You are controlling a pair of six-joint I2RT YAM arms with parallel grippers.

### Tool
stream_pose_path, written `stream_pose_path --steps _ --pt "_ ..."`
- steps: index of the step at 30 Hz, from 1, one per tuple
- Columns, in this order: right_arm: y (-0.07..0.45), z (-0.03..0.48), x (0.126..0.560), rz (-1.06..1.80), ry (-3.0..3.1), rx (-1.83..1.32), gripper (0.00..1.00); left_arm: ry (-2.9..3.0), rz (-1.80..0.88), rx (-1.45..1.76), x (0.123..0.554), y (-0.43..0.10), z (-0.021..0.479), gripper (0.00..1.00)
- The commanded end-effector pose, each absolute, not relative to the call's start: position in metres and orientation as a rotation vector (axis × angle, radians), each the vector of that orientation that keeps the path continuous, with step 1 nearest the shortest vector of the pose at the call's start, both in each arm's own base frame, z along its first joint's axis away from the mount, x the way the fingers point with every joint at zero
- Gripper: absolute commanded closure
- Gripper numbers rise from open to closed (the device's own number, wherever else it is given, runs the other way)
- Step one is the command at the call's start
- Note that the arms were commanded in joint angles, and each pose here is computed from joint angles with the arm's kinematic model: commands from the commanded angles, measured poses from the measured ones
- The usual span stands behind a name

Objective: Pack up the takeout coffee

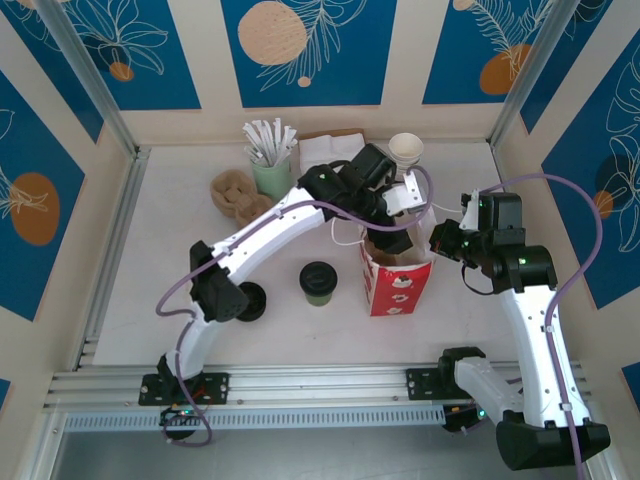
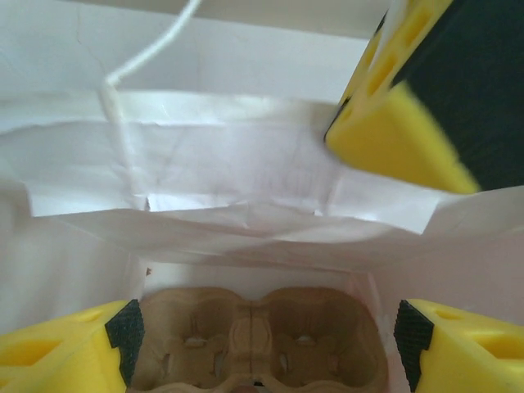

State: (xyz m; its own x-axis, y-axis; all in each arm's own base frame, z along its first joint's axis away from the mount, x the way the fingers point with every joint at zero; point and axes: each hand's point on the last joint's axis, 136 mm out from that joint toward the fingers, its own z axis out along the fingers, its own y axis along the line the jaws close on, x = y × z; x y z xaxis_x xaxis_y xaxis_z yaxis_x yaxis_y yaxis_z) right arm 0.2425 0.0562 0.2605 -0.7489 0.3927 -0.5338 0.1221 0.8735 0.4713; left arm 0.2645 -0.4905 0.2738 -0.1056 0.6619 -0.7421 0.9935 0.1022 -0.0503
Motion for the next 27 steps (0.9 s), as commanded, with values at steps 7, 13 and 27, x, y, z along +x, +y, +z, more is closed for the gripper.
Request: stream_pose_path --steps 7,13,27 --pt "0.069 0.275 0.244 0.691 2.352 0.412 0.76 1.78 -0.777 1.377 0.254 -0.458 0.375 0.19" --pt "0.053 0.286 0.239 0.553 2.355 0.363 0.48 1.787 -0.723 1.315 0.252 -0.434 0.395 0.19" --pt "0.019 0.373 0.242 0.247 2.236 0.234 0.4 1.862 -0.565 1.243 0.261 -0.381 0.373 0.19"
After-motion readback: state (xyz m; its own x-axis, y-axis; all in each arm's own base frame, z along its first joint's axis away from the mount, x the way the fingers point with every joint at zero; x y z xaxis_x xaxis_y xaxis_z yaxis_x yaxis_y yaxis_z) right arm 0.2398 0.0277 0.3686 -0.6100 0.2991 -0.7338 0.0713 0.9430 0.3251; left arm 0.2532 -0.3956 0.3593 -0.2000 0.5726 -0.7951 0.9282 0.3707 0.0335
